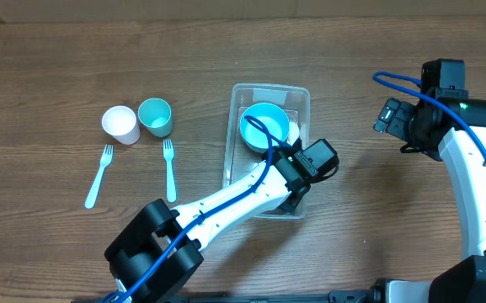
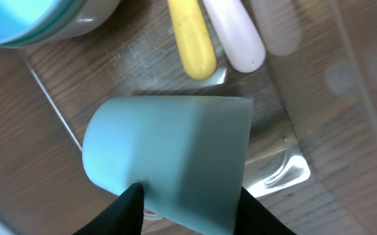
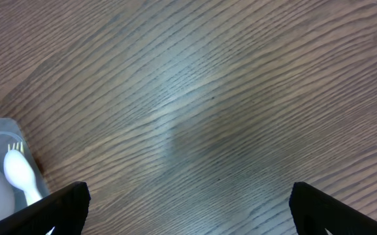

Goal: Pack container

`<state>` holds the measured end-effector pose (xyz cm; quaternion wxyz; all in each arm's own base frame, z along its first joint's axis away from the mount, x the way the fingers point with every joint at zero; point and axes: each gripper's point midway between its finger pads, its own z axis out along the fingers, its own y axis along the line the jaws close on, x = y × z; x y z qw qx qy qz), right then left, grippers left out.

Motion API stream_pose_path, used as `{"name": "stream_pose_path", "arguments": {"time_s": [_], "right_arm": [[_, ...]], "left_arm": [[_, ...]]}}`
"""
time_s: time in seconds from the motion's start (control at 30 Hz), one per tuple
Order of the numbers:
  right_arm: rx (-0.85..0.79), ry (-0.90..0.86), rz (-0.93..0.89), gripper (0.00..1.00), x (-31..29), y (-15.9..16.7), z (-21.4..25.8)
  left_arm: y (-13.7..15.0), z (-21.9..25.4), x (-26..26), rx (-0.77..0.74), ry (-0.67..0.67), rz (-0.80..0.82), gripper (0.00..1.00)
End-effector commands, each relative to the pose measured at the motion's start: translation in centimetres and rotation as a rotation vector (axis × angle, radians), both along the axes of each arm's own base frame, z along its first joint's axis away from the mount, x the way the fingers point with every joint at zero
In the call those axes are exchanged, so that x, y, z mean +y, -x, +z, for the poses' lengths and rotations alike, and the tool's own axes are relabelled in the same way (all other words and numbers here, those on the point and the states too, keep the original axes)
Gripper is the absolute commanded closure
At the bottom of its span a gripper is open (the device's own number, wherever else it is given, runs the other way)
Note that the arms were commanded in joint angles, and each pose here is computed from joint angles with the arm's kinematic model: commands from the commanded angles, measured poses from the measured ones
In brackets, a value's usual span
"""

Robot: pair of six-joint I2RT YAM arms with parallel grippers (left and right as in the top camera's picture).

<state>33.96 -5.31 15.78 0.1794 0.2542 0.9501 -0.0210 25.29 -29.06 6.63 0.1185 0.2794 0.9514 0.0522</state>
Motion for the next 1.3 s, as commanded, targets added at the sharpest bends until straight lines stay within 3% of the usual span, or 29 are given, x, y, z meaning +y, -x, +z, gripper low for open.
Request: {"name": "stream_pose_path", "arguments": {"time_s": [0.0, 0.57, 1.0, 1.17, 1.27], "right_arm": [[-0.046, 0.013, -0.001, 0.00, -0.2, -0.4, 1.5], [-0.046, 0.013, -0.001, 0.00, -0.2, -0.4, 1.5], [-0.046, 0.013, -0.001, 0.00, -0.2, -0.4, 1.5], [-0.046, 0.013, -0.001, 0.00, -0.2, -0.4, 1.5], [-0.046, 0.013, -0.001, 0.00, -0.2, -0.4, 1.5]], "left_arm": [[-0.1, -0.3, 0.7, -0.022, -0.048, -0.003, 0.60], [-1.4, 1.0, 2.6, -0.107, -0.150, 0.009, 0.83], [-3.6, 5.2, 2.8, -0.220, -0.193, 0.027, 0.87], [-2.9, 4.7, 2.3, -0.164, -0.155, 0.019, 0.86], [-1.7, 4.6, 0.8, -0.096, -0.098, -0.028, 0.78]]}}
